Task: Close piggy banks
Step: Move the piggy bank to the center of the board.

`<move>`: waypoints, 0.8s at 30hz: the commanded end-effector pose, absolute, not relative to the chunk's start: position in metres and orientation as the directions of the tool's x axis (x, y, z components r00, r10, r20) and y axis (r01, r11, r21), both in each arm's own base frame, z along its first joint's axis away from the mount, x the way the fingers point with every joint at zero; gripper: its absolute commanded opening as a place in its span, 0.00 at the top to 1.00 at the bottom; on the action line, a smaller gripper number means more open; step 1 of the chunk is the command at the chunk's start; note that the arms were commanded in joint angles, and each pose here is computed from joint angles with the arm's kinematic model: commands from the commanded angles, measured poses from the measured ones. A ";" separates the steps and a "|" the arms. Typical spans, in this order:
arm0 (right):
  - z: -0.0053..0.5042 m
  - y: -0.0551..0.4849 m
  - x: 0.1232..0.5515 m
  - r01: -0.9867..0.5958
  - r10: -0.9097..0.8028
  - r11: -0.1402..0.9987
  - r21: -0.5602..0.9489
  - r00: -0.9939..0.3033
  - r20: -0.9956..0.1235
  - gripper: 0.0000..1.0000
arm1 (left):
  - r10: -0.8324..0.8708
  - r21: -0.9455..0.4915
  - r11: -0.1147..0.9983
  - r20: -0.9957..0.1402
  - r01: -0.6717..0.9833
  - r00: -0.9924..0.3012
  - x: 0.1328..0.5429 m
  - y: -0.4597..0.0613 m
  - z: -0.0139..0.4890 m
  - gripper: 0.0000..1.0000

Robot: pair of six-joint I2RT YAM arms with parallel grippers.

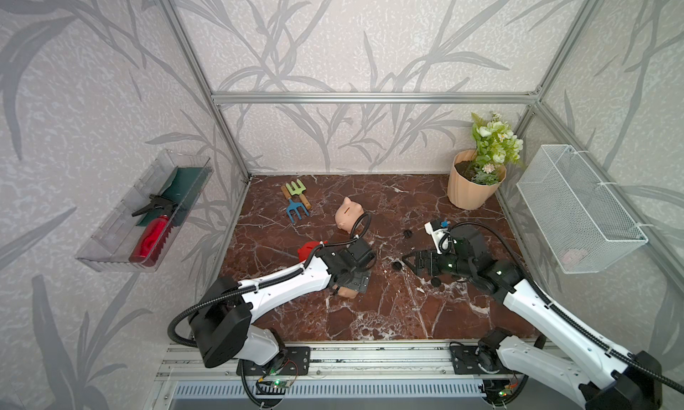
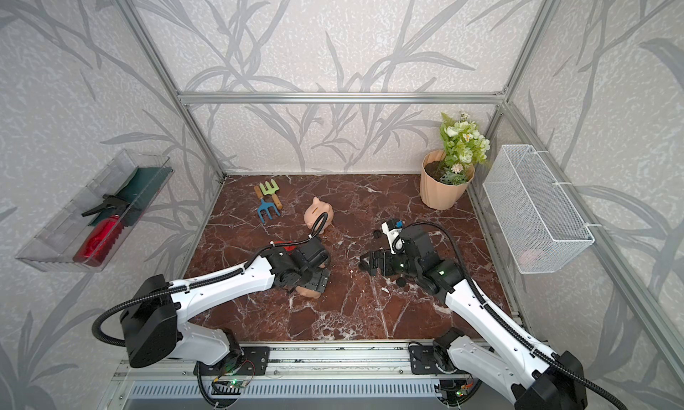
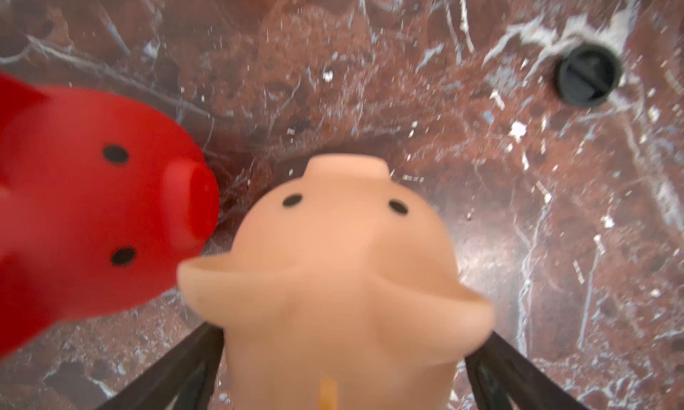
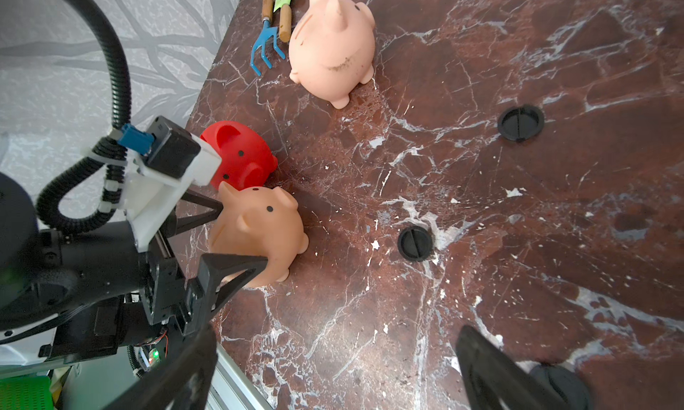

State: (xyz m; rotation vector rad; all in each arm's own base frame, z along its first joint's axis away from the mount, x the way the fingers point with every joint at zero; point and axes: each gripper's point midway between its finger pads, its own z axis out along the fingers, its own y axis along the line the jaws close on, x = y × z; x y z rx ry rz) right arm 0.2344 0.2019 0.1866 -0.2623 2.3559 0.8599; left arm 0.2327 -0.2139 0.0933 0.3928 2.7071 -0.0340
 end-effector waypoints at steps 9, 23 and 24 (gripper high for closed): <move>0.186 0.196 0.229 -0.364 0.027 0.781 0.508 -0.793 -0.608 0.01 | 0.272 0.061 0.961 -0.408 0.271 -0.872 0.257 -0.226 0.108 0.01; 0.184 0.196 0.228 -0.354 0.030 0.782 0.514 -0.801 -0.598 0.01 | 0.416 0.027 0.898 -0.372 0.439 -0.829 0.251 -0.230 0.103 0.01; 0.184 0.196 0.228 -0.351 0.031 0.782 0.515 -0.803 -0.595 0.01 | 0.448 0.040 0.883 -0.366 0.467 -0.816 0.250 -0.229 0.105 0.01</move>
